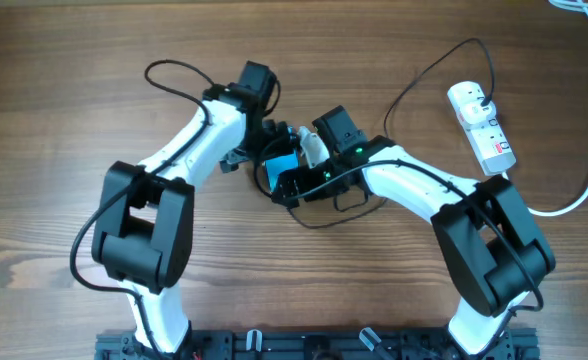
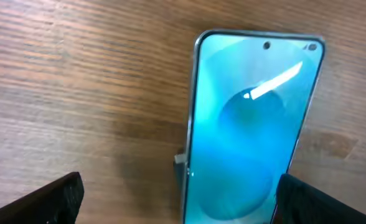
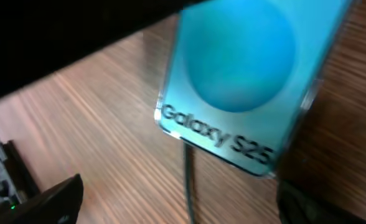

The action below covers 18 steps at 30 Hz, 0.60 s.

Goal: Plug charger to phone and switch on socket

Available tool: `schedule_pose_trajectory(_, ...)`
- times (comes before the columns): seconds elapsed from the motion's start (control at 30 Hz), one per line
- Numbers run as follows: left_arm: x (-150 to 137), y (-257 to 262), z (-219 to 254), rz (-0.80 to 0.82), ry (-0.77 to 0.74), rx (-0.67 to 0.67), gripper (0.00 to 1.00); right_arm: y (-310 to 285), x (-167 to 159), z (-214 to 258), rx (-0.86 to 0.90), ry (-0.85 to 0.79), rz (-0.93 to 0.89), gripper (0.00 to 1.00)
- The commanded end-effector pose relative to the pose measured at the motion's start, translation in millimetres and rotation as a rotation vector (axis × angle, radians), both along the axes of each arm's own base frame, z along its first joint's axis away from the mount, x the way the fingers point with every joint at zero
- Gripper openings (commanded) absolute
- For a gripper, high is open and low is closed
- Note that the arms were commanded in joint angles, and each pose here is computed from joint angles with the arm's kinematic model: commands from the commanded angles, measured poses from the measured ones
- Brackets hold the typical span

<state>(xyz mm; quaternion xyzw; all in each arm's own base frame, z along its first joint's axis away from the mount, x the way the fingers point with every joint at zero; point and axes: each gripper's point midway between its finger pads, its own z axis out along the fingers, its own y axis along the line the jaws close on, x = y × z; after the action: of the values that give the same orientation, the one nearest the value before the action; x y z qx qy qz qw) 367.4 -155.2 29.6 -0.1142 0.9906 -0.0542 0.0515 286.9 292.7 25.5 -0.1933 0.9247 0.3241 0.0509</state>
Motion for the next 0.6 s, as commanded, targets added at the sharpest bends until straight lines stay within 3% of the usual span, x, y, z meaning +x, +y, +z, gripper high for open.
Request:
schedule_pose_trajectory(0.0, 4.8, -42.5, -1.1, -0.023, -0.06, -0.065, 1.0, 13.2, -16.8, 3.0, 0.02, 0.011, 0.067, 1.0)
schedule_pose_trajectory(0.2, 8.7, -61.3, -0.8, -0.048, -0.094, -0.101, 1.0, -7.7, -10.5, 21.7, -0.085, -0.044, -0.018, 1.0)
schedule_pose_trajectory(0.47, 0.7, -68.8, -37.8, -0.076, -0.044, -0.055, 1.0, 4.5, -23.2, 48.2, 0.025, -0.012, 0.022, 1.0)
schedule_pose_trajectory(0.57, -4.3, -54.3, -47.8, -0.061, -0.012, 0.008, 0.94, 4.2, -24.2, 48.0, 0.025, -0.01, 0.025, 1.0)
